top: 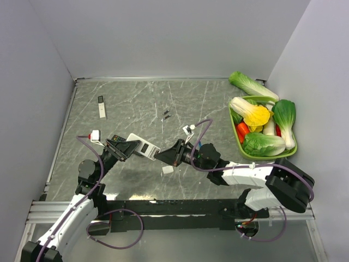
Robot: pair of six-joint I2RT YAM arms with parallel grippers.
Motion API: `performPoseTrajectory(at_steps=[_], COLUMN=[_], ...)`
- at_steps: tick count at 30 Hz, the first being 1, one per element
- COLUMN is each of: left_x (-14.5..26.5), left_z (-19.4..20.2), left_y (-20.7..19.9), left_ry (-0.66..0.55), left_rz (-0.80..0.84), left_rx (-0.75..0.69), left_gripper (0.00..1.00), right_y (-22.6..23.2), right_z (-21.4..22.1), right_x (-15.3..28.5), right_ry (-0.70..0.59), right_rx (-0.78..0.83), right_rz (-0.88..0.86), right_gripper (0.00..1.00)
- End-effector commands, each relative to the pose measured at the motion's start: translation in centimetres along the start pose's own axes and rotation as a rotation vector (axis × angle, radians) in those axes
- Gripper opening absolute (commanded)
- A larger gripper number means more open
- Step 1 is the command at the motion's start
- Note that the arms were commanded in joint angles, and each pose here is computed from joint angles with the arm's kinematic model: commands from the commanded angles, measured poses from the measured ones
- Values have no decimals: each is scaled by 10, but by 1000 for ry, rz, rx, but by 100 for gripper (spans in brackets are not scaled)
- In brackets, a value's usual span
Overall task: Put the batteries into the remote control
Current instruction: Load the battery into the remote control, then pick up the battery from the center of the board.
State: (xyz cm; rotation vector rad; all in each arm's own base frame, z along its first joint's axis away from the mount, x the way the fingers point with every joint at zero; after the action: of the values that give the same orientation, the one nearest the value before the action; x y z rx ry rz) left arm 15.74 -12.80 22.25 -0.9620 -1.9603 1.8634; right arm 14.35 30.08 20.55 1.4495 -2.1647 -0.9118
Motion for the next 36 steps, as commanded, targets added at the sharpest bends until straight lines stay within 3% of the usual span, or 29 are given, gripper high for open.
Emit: performPoseTrajectory(at_steps=[1,2,6,13,16,18,19,22,23,30,34,36], left_x=[0,0,0,0,1,1,1,0,0,-3,-4,-4], left_z=[1,1,-1,-7,-11,-13,-14,-17,-17,-20,-21,-21], left_y=[-11,-11,-10,0,4,4,8,12,13,17,16,14], left_ry=[6,6,-8,-62,-94,-117,-122,-133,-132,-131,-117,-111], left_rz=[66,62,51,-20,-48,-60,-78,-105,-117,-165,-185,-184], left_rx=[-35,-37,-61,-114,-137,-150,-157,-180,-185,-227,-267,-284], left_gripper=[40,32,17,3,1,1,1,1,1,1,1,1], right_y=[12,11,6,-12,-21,-36,-41,-62,-66,-103,-113,-121], right_z=[-13,-11,-8,-14,-34,-47,-52,-66,-71,-100,-104,-119], right_x=[-9,-10,-7,10,24,41,48,75,81,112,123,123], right_ry=[-28,-20,-9,98,101,128,126,145,166,327,577,693], right_rx=[2,-2,1,146,245,276,270,187,258,248,349,474], right_rz=[-63,-57,-30,155,248,360,399,588,595,898,940,960], right_gripper=[0,0,2,64,81,87,99,100,100,99,97,97])
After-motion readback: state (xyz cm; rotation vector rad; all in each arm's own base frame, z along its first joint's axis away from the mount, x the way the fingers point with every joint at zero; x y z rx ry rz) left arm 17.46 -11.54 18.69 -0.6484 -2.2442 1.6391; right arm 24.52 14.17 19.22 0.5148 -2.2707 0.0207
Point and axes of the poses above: each gripper's point midway between its finger pads, its own x axis back along the fingers, its own y axis along the line the jaws close on, z = x × y, the point moved 7 cm from there along x, back along the fingers, and after that the axes turned 13 degrees about x, right-handed, at the moved point
